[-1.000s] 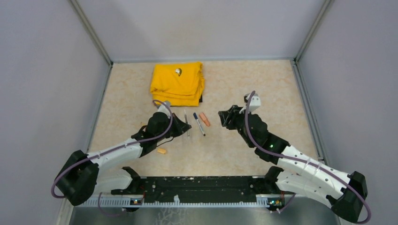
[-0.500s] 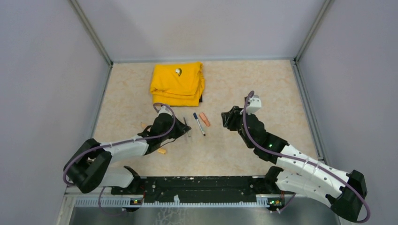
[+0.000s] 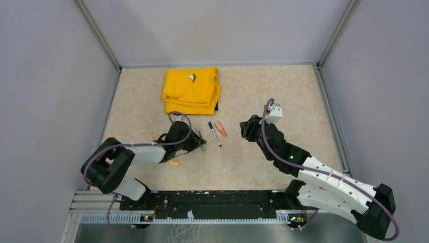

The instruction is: Insert the pens into the pen caps

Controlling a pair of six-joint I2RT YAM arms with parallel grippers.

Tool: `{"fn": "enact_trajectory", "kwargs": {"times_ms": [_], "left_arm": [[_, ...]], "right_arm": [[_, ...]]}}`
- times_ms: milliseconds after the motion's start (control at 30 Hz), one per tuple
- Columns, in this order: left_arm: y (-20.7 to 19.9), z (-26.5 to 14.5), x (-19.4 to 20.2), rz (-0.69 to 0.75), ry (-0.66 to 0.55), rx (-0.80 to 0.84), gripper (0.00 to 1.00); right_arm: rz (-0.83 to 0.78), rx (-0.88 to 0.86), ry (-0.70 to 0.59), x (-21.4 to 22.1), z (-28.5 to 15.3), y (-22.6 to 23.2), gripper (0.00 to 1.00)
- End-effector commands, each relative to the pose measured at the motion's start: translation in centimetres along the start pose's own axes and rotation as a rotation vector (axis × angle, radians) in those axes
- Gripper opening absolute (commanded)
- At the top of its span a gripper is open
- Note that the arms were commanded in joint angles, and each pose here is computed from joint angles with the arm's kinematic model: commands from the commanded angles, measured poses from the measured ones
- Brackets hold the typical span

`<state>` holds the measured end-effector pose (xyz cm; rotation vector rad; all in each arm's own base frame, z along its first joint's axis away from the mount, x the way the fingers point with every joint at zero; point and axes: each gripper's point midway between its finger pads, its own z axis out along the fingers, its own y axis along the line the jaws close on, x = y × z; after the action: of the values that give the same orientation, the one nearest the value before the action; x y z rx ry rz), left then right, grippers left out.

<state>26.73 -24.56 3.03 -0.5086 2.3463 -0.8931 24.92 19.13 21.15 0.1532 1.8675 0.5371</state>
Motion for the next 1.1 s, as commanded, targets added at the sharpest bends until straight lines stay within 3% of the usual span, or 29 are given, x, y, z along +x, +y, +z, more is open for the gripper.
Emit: {"fn": "enact_trajectory", "kwargs": {"times_ms": [0, 700, 900, 1067], "left_arm": [[-2.0, 0.4, -0.7, 0.004, 0.011, 0.063, 0.13], [-0.7, -0.1, -1.4, 0.012, 0.007, 0.04, 0.27], [-1.3, -1.9, -3.5, 0.092, -0.071, 0.025, 0.26], [-0.5, -4.4, -6.3, 0.184, -0.206, -0.055, 0.24]], "right_arm": [[0.045, -0.004, -0.059, -2.4, -0.1, 0.8, 0.41], [0.056, -0.007, -0.053, -2.2, -0.1, 0.9, 0.41], [0.049, 0.0, -0.05, -1.9, 0.0, 0.6, 0.41], [0.046, -0.005, -0.041, -1.5, 0.2, 0.7, 0.41]]}}
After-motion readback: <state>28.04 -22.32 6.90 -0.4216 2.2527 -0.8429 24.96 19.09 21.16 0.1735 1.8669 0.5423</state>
